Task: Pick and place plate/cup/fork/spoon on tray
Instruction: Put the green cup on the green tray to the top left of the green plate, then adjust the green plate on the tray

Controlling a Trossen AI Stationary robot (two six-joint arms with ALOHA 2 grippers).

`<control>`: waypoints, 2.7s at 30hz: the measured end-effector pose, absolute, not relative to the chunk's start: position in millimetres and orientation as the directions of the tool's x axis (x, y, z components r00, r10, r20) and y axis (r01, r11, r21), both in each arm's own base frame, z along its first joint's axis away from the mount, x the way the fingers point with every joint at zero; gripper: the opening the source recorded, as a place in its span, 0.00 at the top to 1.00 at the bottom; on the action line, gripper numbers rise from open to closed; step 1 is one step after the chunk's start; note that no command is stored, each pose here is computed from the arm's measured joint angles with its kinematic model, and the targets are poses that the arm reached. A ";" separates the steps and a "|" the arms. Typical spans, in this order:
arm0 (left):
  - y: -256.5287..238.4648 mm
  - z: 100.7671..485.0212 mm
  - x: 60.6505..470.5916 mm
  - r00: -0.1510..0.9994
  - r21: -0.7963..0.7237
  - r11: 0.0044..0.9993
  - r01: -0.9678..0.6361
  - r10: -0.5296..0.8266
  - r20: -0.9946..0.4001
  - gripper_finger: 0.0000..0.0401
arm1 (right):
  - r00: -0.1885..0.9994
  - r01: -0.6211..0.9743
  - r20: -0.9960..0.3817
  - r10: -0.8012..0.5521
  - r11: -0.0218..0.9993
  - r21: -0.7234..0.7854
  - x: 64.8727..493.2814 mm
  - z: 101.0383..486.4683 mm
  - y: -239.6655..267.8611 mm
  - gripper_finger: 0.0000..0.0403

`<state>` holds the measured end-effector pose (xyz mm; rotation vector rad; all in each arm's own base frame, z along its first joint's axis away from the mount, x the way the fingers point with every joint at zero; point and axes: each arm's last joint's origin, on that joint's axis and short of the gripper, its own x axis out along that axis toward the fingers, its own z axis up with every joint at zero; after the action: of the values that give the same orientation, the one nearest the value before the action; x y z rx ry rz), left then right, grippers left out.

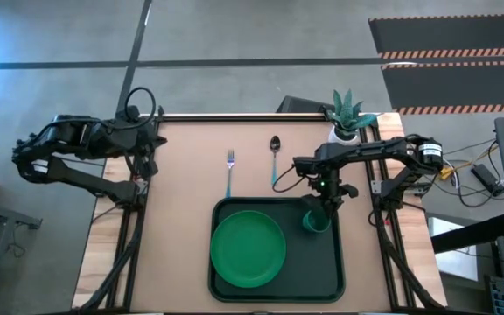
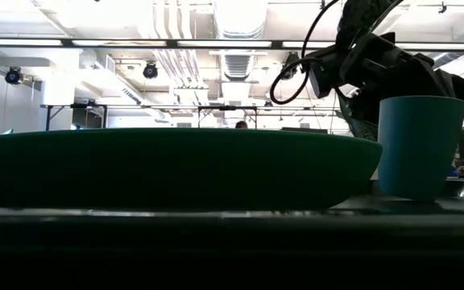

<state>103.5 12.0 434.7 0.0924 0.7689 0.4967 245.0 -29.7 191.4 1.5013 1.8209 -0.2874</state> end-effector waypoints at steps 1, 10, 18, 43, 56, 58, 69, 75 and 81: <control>12.0 434.7 103.6 0.610 0.257 0.881 -0.396 0.462 -0.644 1.00 | -0.035 0.916 -0.661 0.750 0.288 0.278 245.0 191.4 -29.6 0.98; 12.1 434.7 103.5 0.609 0.258 0.881 -0.397 0.463 -0.644 1.00 | -0.031 0.916 -0.659 0.751 0.286 0.282 245.4 191.7 -29.8 0.98; 12.1 434.7 103.5 0.609 0.258 0.881 -0.397 0.463 -0.644 1.00 | -0.023 0.908 -0.666 0.745 0.295 0.298 246.8 191.5 -30.3 0.94; 12.0 434.9 103.8 0.612 0.256 0.881 -0.398 0.463 -0.641 1.00 | 0.014 0.887 -0.675 0.738 0.302 0.348 249.9 191.5 -34.6 0.83; 12.3 434.9 103.8 0.610 0.260 0.878 -0.403 0.469 -0.639 1.00 | 0.114 0.877 -0.665 0.738 0.240 0.417 239.5 219.5 -31.8 0.83; 12.2 433.5 104.5 0.606 0.261 0.878 -0.401 0.468 -0.643 1.00 | 0.156 0.865 -0.670 0.726 0.227 0.448 237.7 227.4 -31.5 0.83; 9.9 379.9 147.8 0.598 0.243 0.908 -0.343 0.410 -0.689 1.00 | 0.864 0.172 -0.344 0.366 0.428 0.887 273.4 316.6 -45.1 0.85; 1.7 347.8 196.8 0.751 0.055 0.987 -0.152 0.151 -0.642 1.00 | 0.985 -0.058 -0.082 0.150 0.743 0.666 258.6 361.2 -47.3 0.93; 0.0 308.9 248.8 0.757 0.006 0.989 -0.151 0.120 -0.643 1.00 | 0.997 -0.047 -0.035 0.071 0.885 0.464 243.9 374.2 -46.2 0.97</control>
<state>248.8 0.0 308.9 -0.0469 0.6973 0.1476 243.9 -46.2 374.2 0.4808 0.0513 0.0617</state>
